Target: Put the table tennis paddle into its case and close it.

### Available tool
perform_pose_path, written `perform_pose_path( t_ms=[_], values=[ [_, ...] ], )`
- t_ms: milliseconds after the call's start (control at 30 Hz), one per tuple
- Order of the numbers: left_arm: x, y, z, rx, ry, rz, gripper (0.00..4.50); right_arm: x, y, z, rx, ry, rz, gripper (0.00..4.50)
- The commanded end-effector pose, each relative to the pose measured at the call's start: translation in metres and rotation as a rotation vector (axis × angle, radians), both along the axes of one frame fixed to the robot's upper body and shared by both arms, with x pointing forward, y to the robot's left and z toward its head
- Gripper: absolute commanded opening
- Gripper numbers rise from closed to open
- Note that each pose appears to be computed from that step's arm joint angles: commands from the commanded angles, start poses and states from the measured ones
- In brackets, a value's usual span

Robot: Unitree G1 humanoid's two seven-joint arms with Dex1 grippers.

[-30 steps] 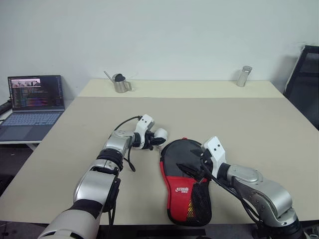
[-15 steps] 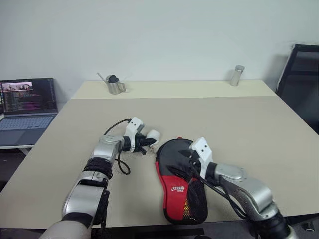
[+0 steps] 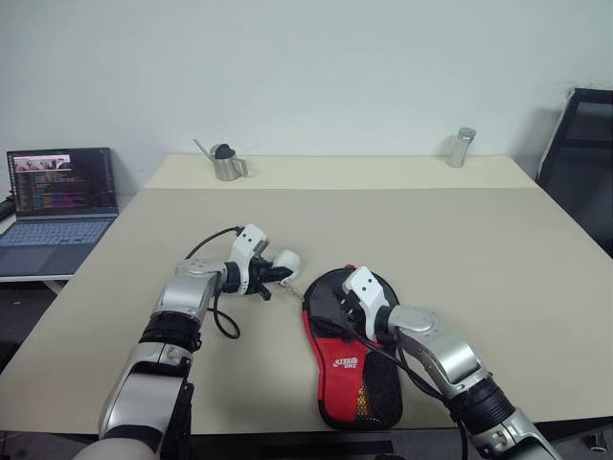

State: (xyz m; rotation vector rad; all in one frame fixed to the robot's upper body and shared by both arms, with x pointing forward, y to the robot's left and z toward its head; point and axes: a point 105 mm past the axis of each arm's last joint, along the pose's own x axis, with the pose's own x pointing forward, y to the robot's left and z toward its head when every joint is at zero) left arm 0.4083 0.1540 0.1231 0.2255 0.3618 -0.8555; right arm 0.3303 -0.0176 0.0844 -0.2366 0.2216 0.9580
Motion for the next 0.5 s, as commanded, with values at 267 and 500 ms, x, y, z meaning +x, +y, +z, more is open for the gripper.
perform_pose_path(
  t_ms=[267,500],
  values=[
    [0.03,-0.04,0.034,0.169,-0.205,-0.132,0.31,-0.014,-0.025,-0.045,-0.146,0.076,-0.084,4.5],
    [0.043,-0.068,0.041,0.299,-0.345,-0.135,0.31,-0.014,-0.023,-0.047,-0.142,0.088,-0.123,4.5]
  ],
)
